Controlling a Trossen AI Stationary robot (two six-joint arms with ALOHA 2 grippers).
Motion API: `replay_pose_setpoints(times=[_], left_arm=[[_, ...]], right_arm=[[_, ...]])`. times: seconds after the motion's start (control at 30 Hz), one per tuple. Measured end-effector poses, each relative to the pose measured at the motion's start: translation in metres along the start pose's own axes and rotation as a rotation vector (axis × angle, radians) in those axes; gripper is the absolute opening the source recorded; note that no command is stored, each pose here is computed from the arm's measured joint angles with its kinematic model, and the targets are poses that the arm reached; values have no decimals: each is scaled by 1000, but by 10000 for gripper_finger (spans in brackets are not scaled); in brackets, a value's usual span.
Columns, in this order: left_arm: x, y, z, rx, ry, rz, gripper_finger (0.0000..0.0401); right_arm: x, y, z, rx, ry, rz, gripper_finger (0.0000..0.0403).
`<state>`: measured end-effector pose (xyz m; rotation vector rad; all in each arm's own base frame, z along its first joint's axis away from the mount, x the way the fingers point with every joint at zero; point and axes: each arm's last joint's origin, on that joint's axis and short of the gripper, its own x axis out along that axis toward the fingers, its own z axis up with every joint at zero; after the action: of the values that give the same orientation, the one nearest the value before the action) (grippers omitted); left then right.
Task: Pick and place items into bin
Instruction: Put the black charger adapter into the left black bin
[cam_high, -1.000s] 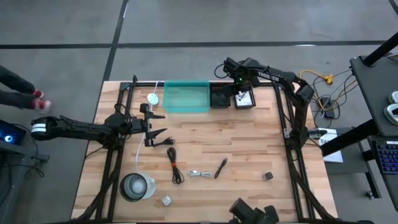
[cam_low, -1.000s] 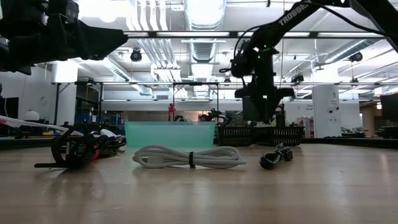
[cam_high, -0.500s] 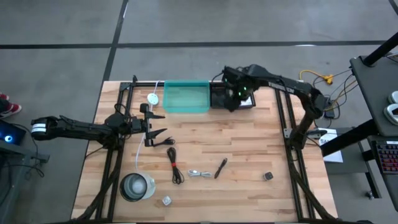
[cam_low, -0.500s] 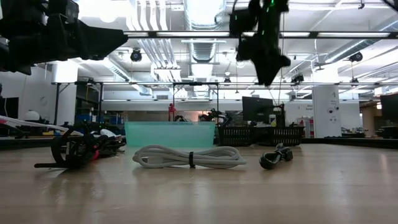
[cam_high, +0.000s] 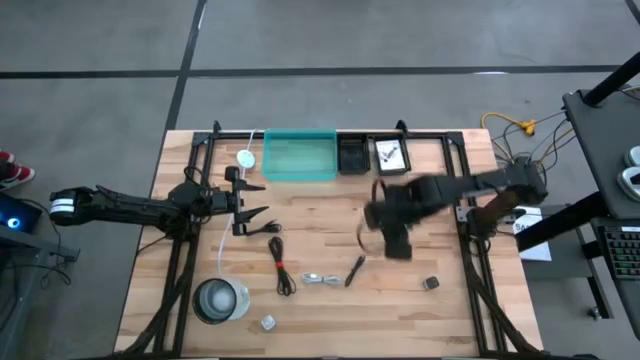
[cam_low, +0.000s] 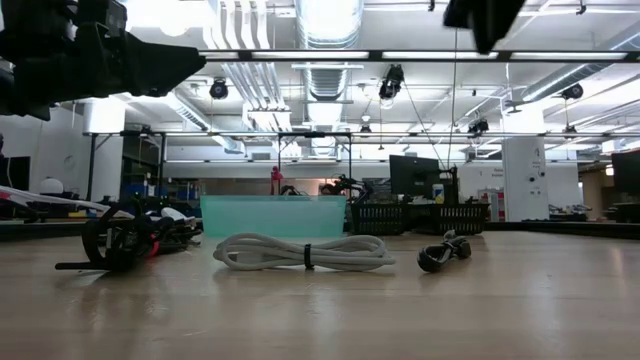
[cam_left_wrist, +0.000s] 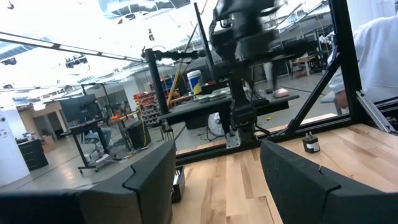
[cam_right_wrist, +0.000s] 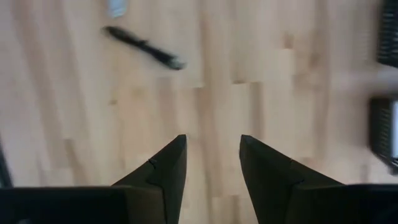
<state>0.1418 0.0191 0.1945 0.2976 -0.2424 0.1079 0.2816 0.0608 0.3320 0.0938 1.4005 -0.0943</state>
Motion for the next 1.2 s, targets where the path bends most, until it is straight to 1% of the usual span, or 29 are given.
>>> replay_pose_setpoints(times=[0.13,0.23,0.3,0.37,0.43,0.5,0.67,0.8,0.93,1.07,1.2], left_arm=[[0,0,0,0,0,0,219],[0,0,0,0,0,0,219],[0,0,0,0,-1,0,219],[0,0,0,0,0,0,219],[0,0,0,0,-1,0,219],[0,0,0,0,-1,0,219],[0,0,0,0,0,0,219],[0,0,0,0,-1,0,219],[0,0,0,0,-1,0,219],[0,0,0,0,-1,0,219],[0,0,0,0,-1,0,219]], right_arm=[[0,36,-15,89,-15,-45,167],[2,57,-26,204,0,-53,199],[4,70,-34,315,19,-65,219],[5,81,-41,451,34,-61,235],[6,91,-47,568,58,-43,244],[9,103,-54,656,86,-39,248],[14,127,-74,725,107,-63,246],[23,136,-87,813,116,-108,243],[36,136,-99,856,128,-163,251],[54,132,-107,890,212,-204,267],[73,127,-115,961,303,-226,281]])
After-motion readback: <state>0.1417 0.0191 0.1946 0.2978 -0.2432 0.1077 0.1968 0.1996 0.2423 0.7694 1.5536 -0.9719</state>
